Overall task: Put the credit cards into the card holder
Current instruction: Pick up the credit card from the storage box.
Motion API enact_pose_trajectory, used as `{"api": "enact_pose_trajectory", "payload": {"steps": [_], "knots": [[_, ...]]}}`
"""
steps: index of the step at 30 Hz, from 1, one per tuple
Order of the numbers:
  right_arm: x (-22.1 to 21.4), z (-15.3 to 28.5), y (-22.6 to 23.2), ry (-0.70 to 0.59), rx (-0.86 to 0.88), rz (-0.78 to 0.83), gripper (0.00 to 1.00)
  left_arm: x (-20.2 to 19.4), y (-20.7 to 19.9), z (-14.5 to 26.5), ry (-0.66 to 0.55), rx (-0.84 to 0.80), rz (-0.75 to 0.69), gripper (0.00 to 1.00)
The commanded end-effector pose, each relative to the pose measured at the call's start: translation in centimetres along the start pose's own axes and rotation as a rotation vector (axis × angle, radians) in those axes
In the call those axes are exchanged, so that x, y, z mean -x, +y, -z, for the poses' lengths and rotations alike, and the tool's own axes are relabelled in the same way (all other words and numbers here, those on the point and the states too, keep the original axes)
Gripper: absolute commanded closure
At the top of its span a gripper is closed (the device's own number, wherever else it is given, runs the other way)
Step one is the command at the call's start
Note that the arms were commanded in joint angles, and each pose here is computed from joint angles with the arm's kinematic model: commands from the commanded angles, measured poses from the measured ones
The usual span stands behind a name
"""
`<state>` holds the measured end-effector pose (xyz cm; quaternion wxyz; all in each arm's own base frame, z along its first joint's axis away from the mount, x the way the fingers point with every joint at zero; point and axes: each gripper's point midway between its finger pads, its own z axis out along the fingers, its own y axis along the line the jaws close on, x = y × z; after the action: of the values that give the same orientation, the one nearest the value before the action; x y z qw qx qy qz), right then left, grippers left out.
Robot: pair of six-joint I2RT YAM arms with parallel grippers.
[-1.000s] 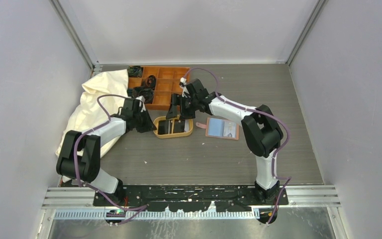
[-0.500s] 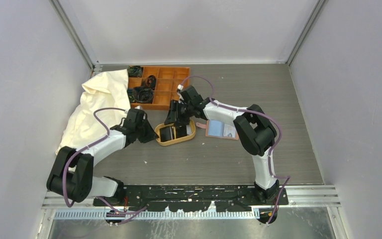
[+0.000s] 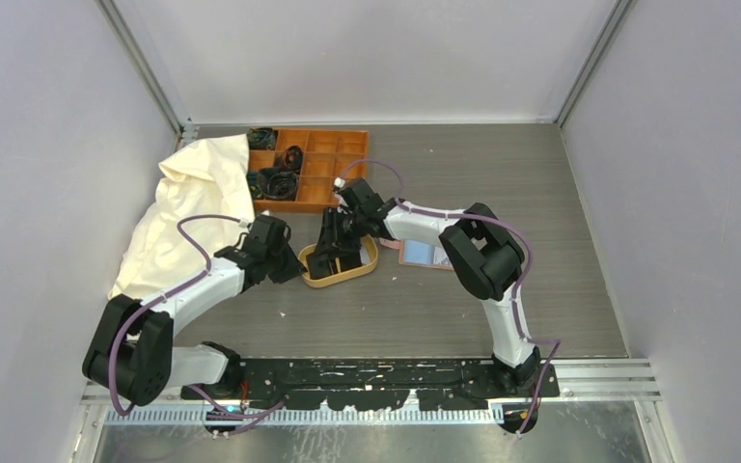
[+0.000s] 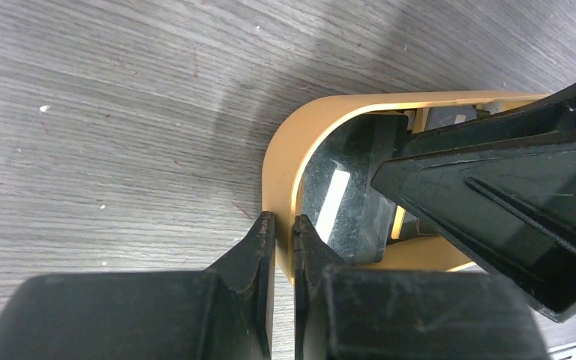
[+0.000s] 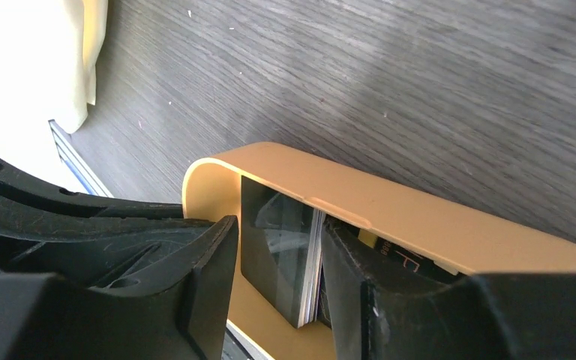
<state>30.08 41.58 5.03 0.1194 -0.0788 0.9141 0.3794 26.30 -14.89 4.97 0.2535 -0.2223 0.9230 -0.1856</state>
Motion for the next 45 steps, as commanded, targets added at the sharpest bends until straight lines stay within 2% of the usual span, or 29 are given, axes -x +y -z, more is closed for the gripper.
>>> {"api": "enact_pose_trajectory", "payload": {"steps": [1, 11, 14, 20, 28, 36, 41, 45], "knots": [[-0.2, -0.2, 2.6, 0.023, 0.099, 0.002, 0.5, 2.8, -3.9, 1.2, -0.109, -0.13, 0.035, 1.0], [-0.1, 2.0, 7.2, 0.05, 0.309, 0.004, 0.57, 2.4, -3.2, 0.5, -0.101, -0.089, 0.012, 1.0], [-0.1, 2.2, 7.2, 0.047, 0.304, 0.019, 0.58, 2.4, -2.9, 0.3, -0.102, -0.077, 0.006, 1.0], [-1.0, 0.7, 4.0, 0.094, 0.142, 0.046, 0.61, 2.5, -3.0, 0.3, -0.103, -0.075, -0.006, 1.0], [-2.4, 0.5, 6.0, 0.172, 0.271, -0.006, 0.61, 2.4, -3.1, 0.1, -0.092, -0.076, -0.015, 1.0], [-3.0, -0.4, 4.6, 0.189, 0.206, 0.018, 0.54, 2.4, -3.1, 0.1, -0.089, -0.075, -0.02, 1.0], [-2.2, -0.7, 2.2, 0.146, 0.056, 0.085, 0.49, 2.4, -3.2, 0.1, -0.086, -0.078, -0.023, 1.0], [-2.1, -0.6, 2.6, 0.159, 0.11, 0.074, 0.47, 2.3, -3.2, 0.2, -0.083, -0.08, -0.031, 1.0]]}}
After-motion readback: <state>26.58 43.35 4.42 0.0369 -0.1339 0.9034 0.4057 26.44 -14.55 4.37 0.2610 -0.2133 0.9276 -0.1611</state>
